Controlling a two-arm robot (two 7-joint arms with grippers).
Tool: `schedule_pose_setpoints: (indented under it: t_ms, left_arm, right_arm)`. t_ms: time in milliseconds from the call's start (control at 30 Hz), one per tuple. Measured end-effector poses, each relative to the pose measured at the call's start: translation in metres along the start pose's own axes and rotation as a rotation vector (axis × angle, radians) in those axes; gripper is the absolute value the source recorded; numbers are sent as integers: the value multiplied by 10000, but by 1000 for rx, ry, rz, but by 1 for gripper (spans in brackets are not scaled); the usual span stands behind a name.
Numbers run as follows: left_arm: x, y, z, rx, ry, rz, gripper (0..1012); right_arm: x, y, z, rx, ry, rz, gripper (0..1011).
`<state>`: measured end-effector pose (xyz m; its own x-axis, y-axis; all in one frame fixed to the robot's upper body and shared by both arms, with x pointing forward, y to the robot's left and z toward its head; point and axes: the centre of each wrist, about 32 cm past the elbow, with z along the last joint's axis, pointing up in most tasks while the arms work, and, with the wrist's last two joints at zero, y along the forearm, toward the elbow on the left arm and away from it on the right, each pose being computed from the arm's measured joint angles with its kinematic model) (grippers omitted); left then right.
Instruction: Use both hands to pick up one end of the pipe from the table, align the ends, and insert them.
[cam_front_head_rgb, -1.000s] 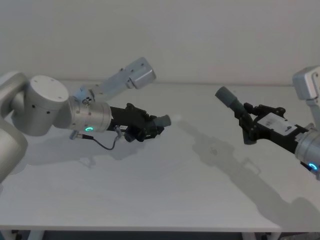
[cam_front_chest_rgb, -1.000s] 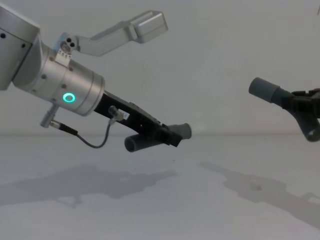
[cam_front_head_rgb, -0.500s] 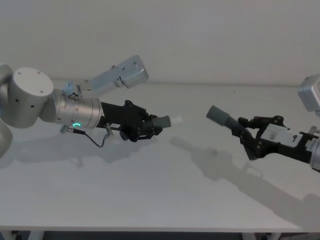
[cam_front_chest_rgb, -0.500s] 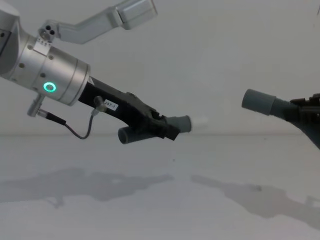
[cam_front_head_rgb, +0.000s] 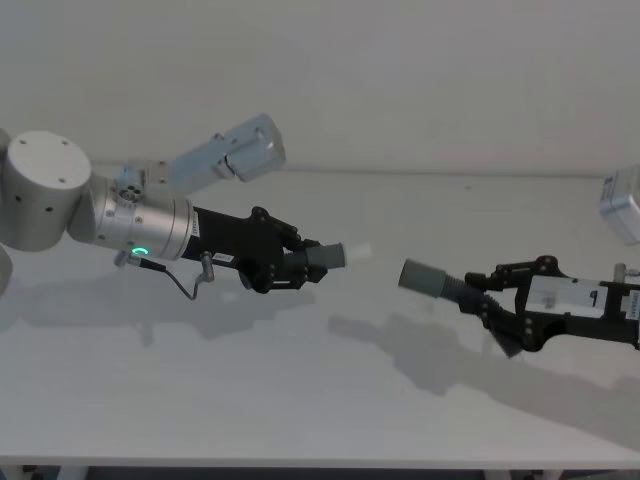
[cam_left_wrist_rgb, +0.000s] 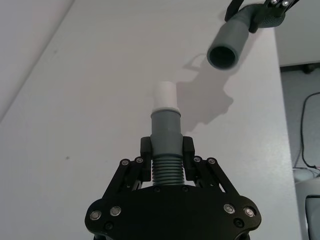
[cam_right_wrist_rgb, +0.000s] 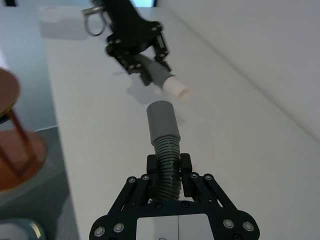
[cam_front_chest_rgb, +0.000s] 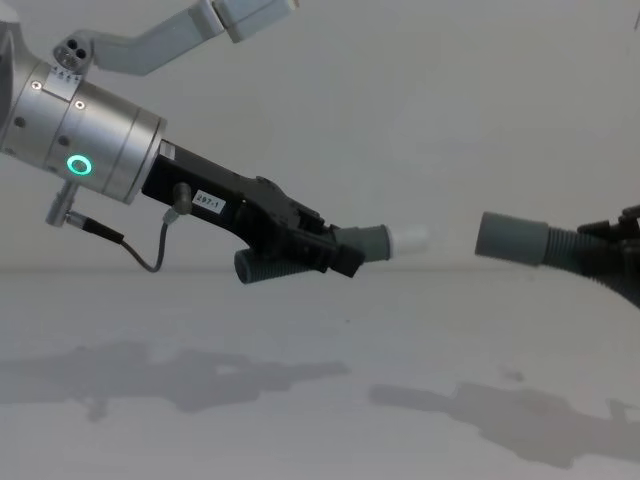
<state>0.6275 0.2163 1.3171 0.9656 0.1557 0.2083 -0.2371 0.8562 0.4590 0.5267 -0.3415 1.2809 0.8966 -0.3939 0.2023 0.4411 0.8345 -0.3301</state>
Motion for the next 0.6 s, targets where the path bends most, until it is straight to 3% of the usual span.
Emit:
schedule_pose_setpoints:
  t_ms: [200, 600]
  left_arm:
    - [35, 10, -9, -15, -6, -46, 343]
    - [70, 13, -10, -27, -17, -120, 343]
  right_arm:
    - [94, -23, 33, -26, -20, 97, 273]
    - [171, -14, 82, -73, -44, 155, 273]
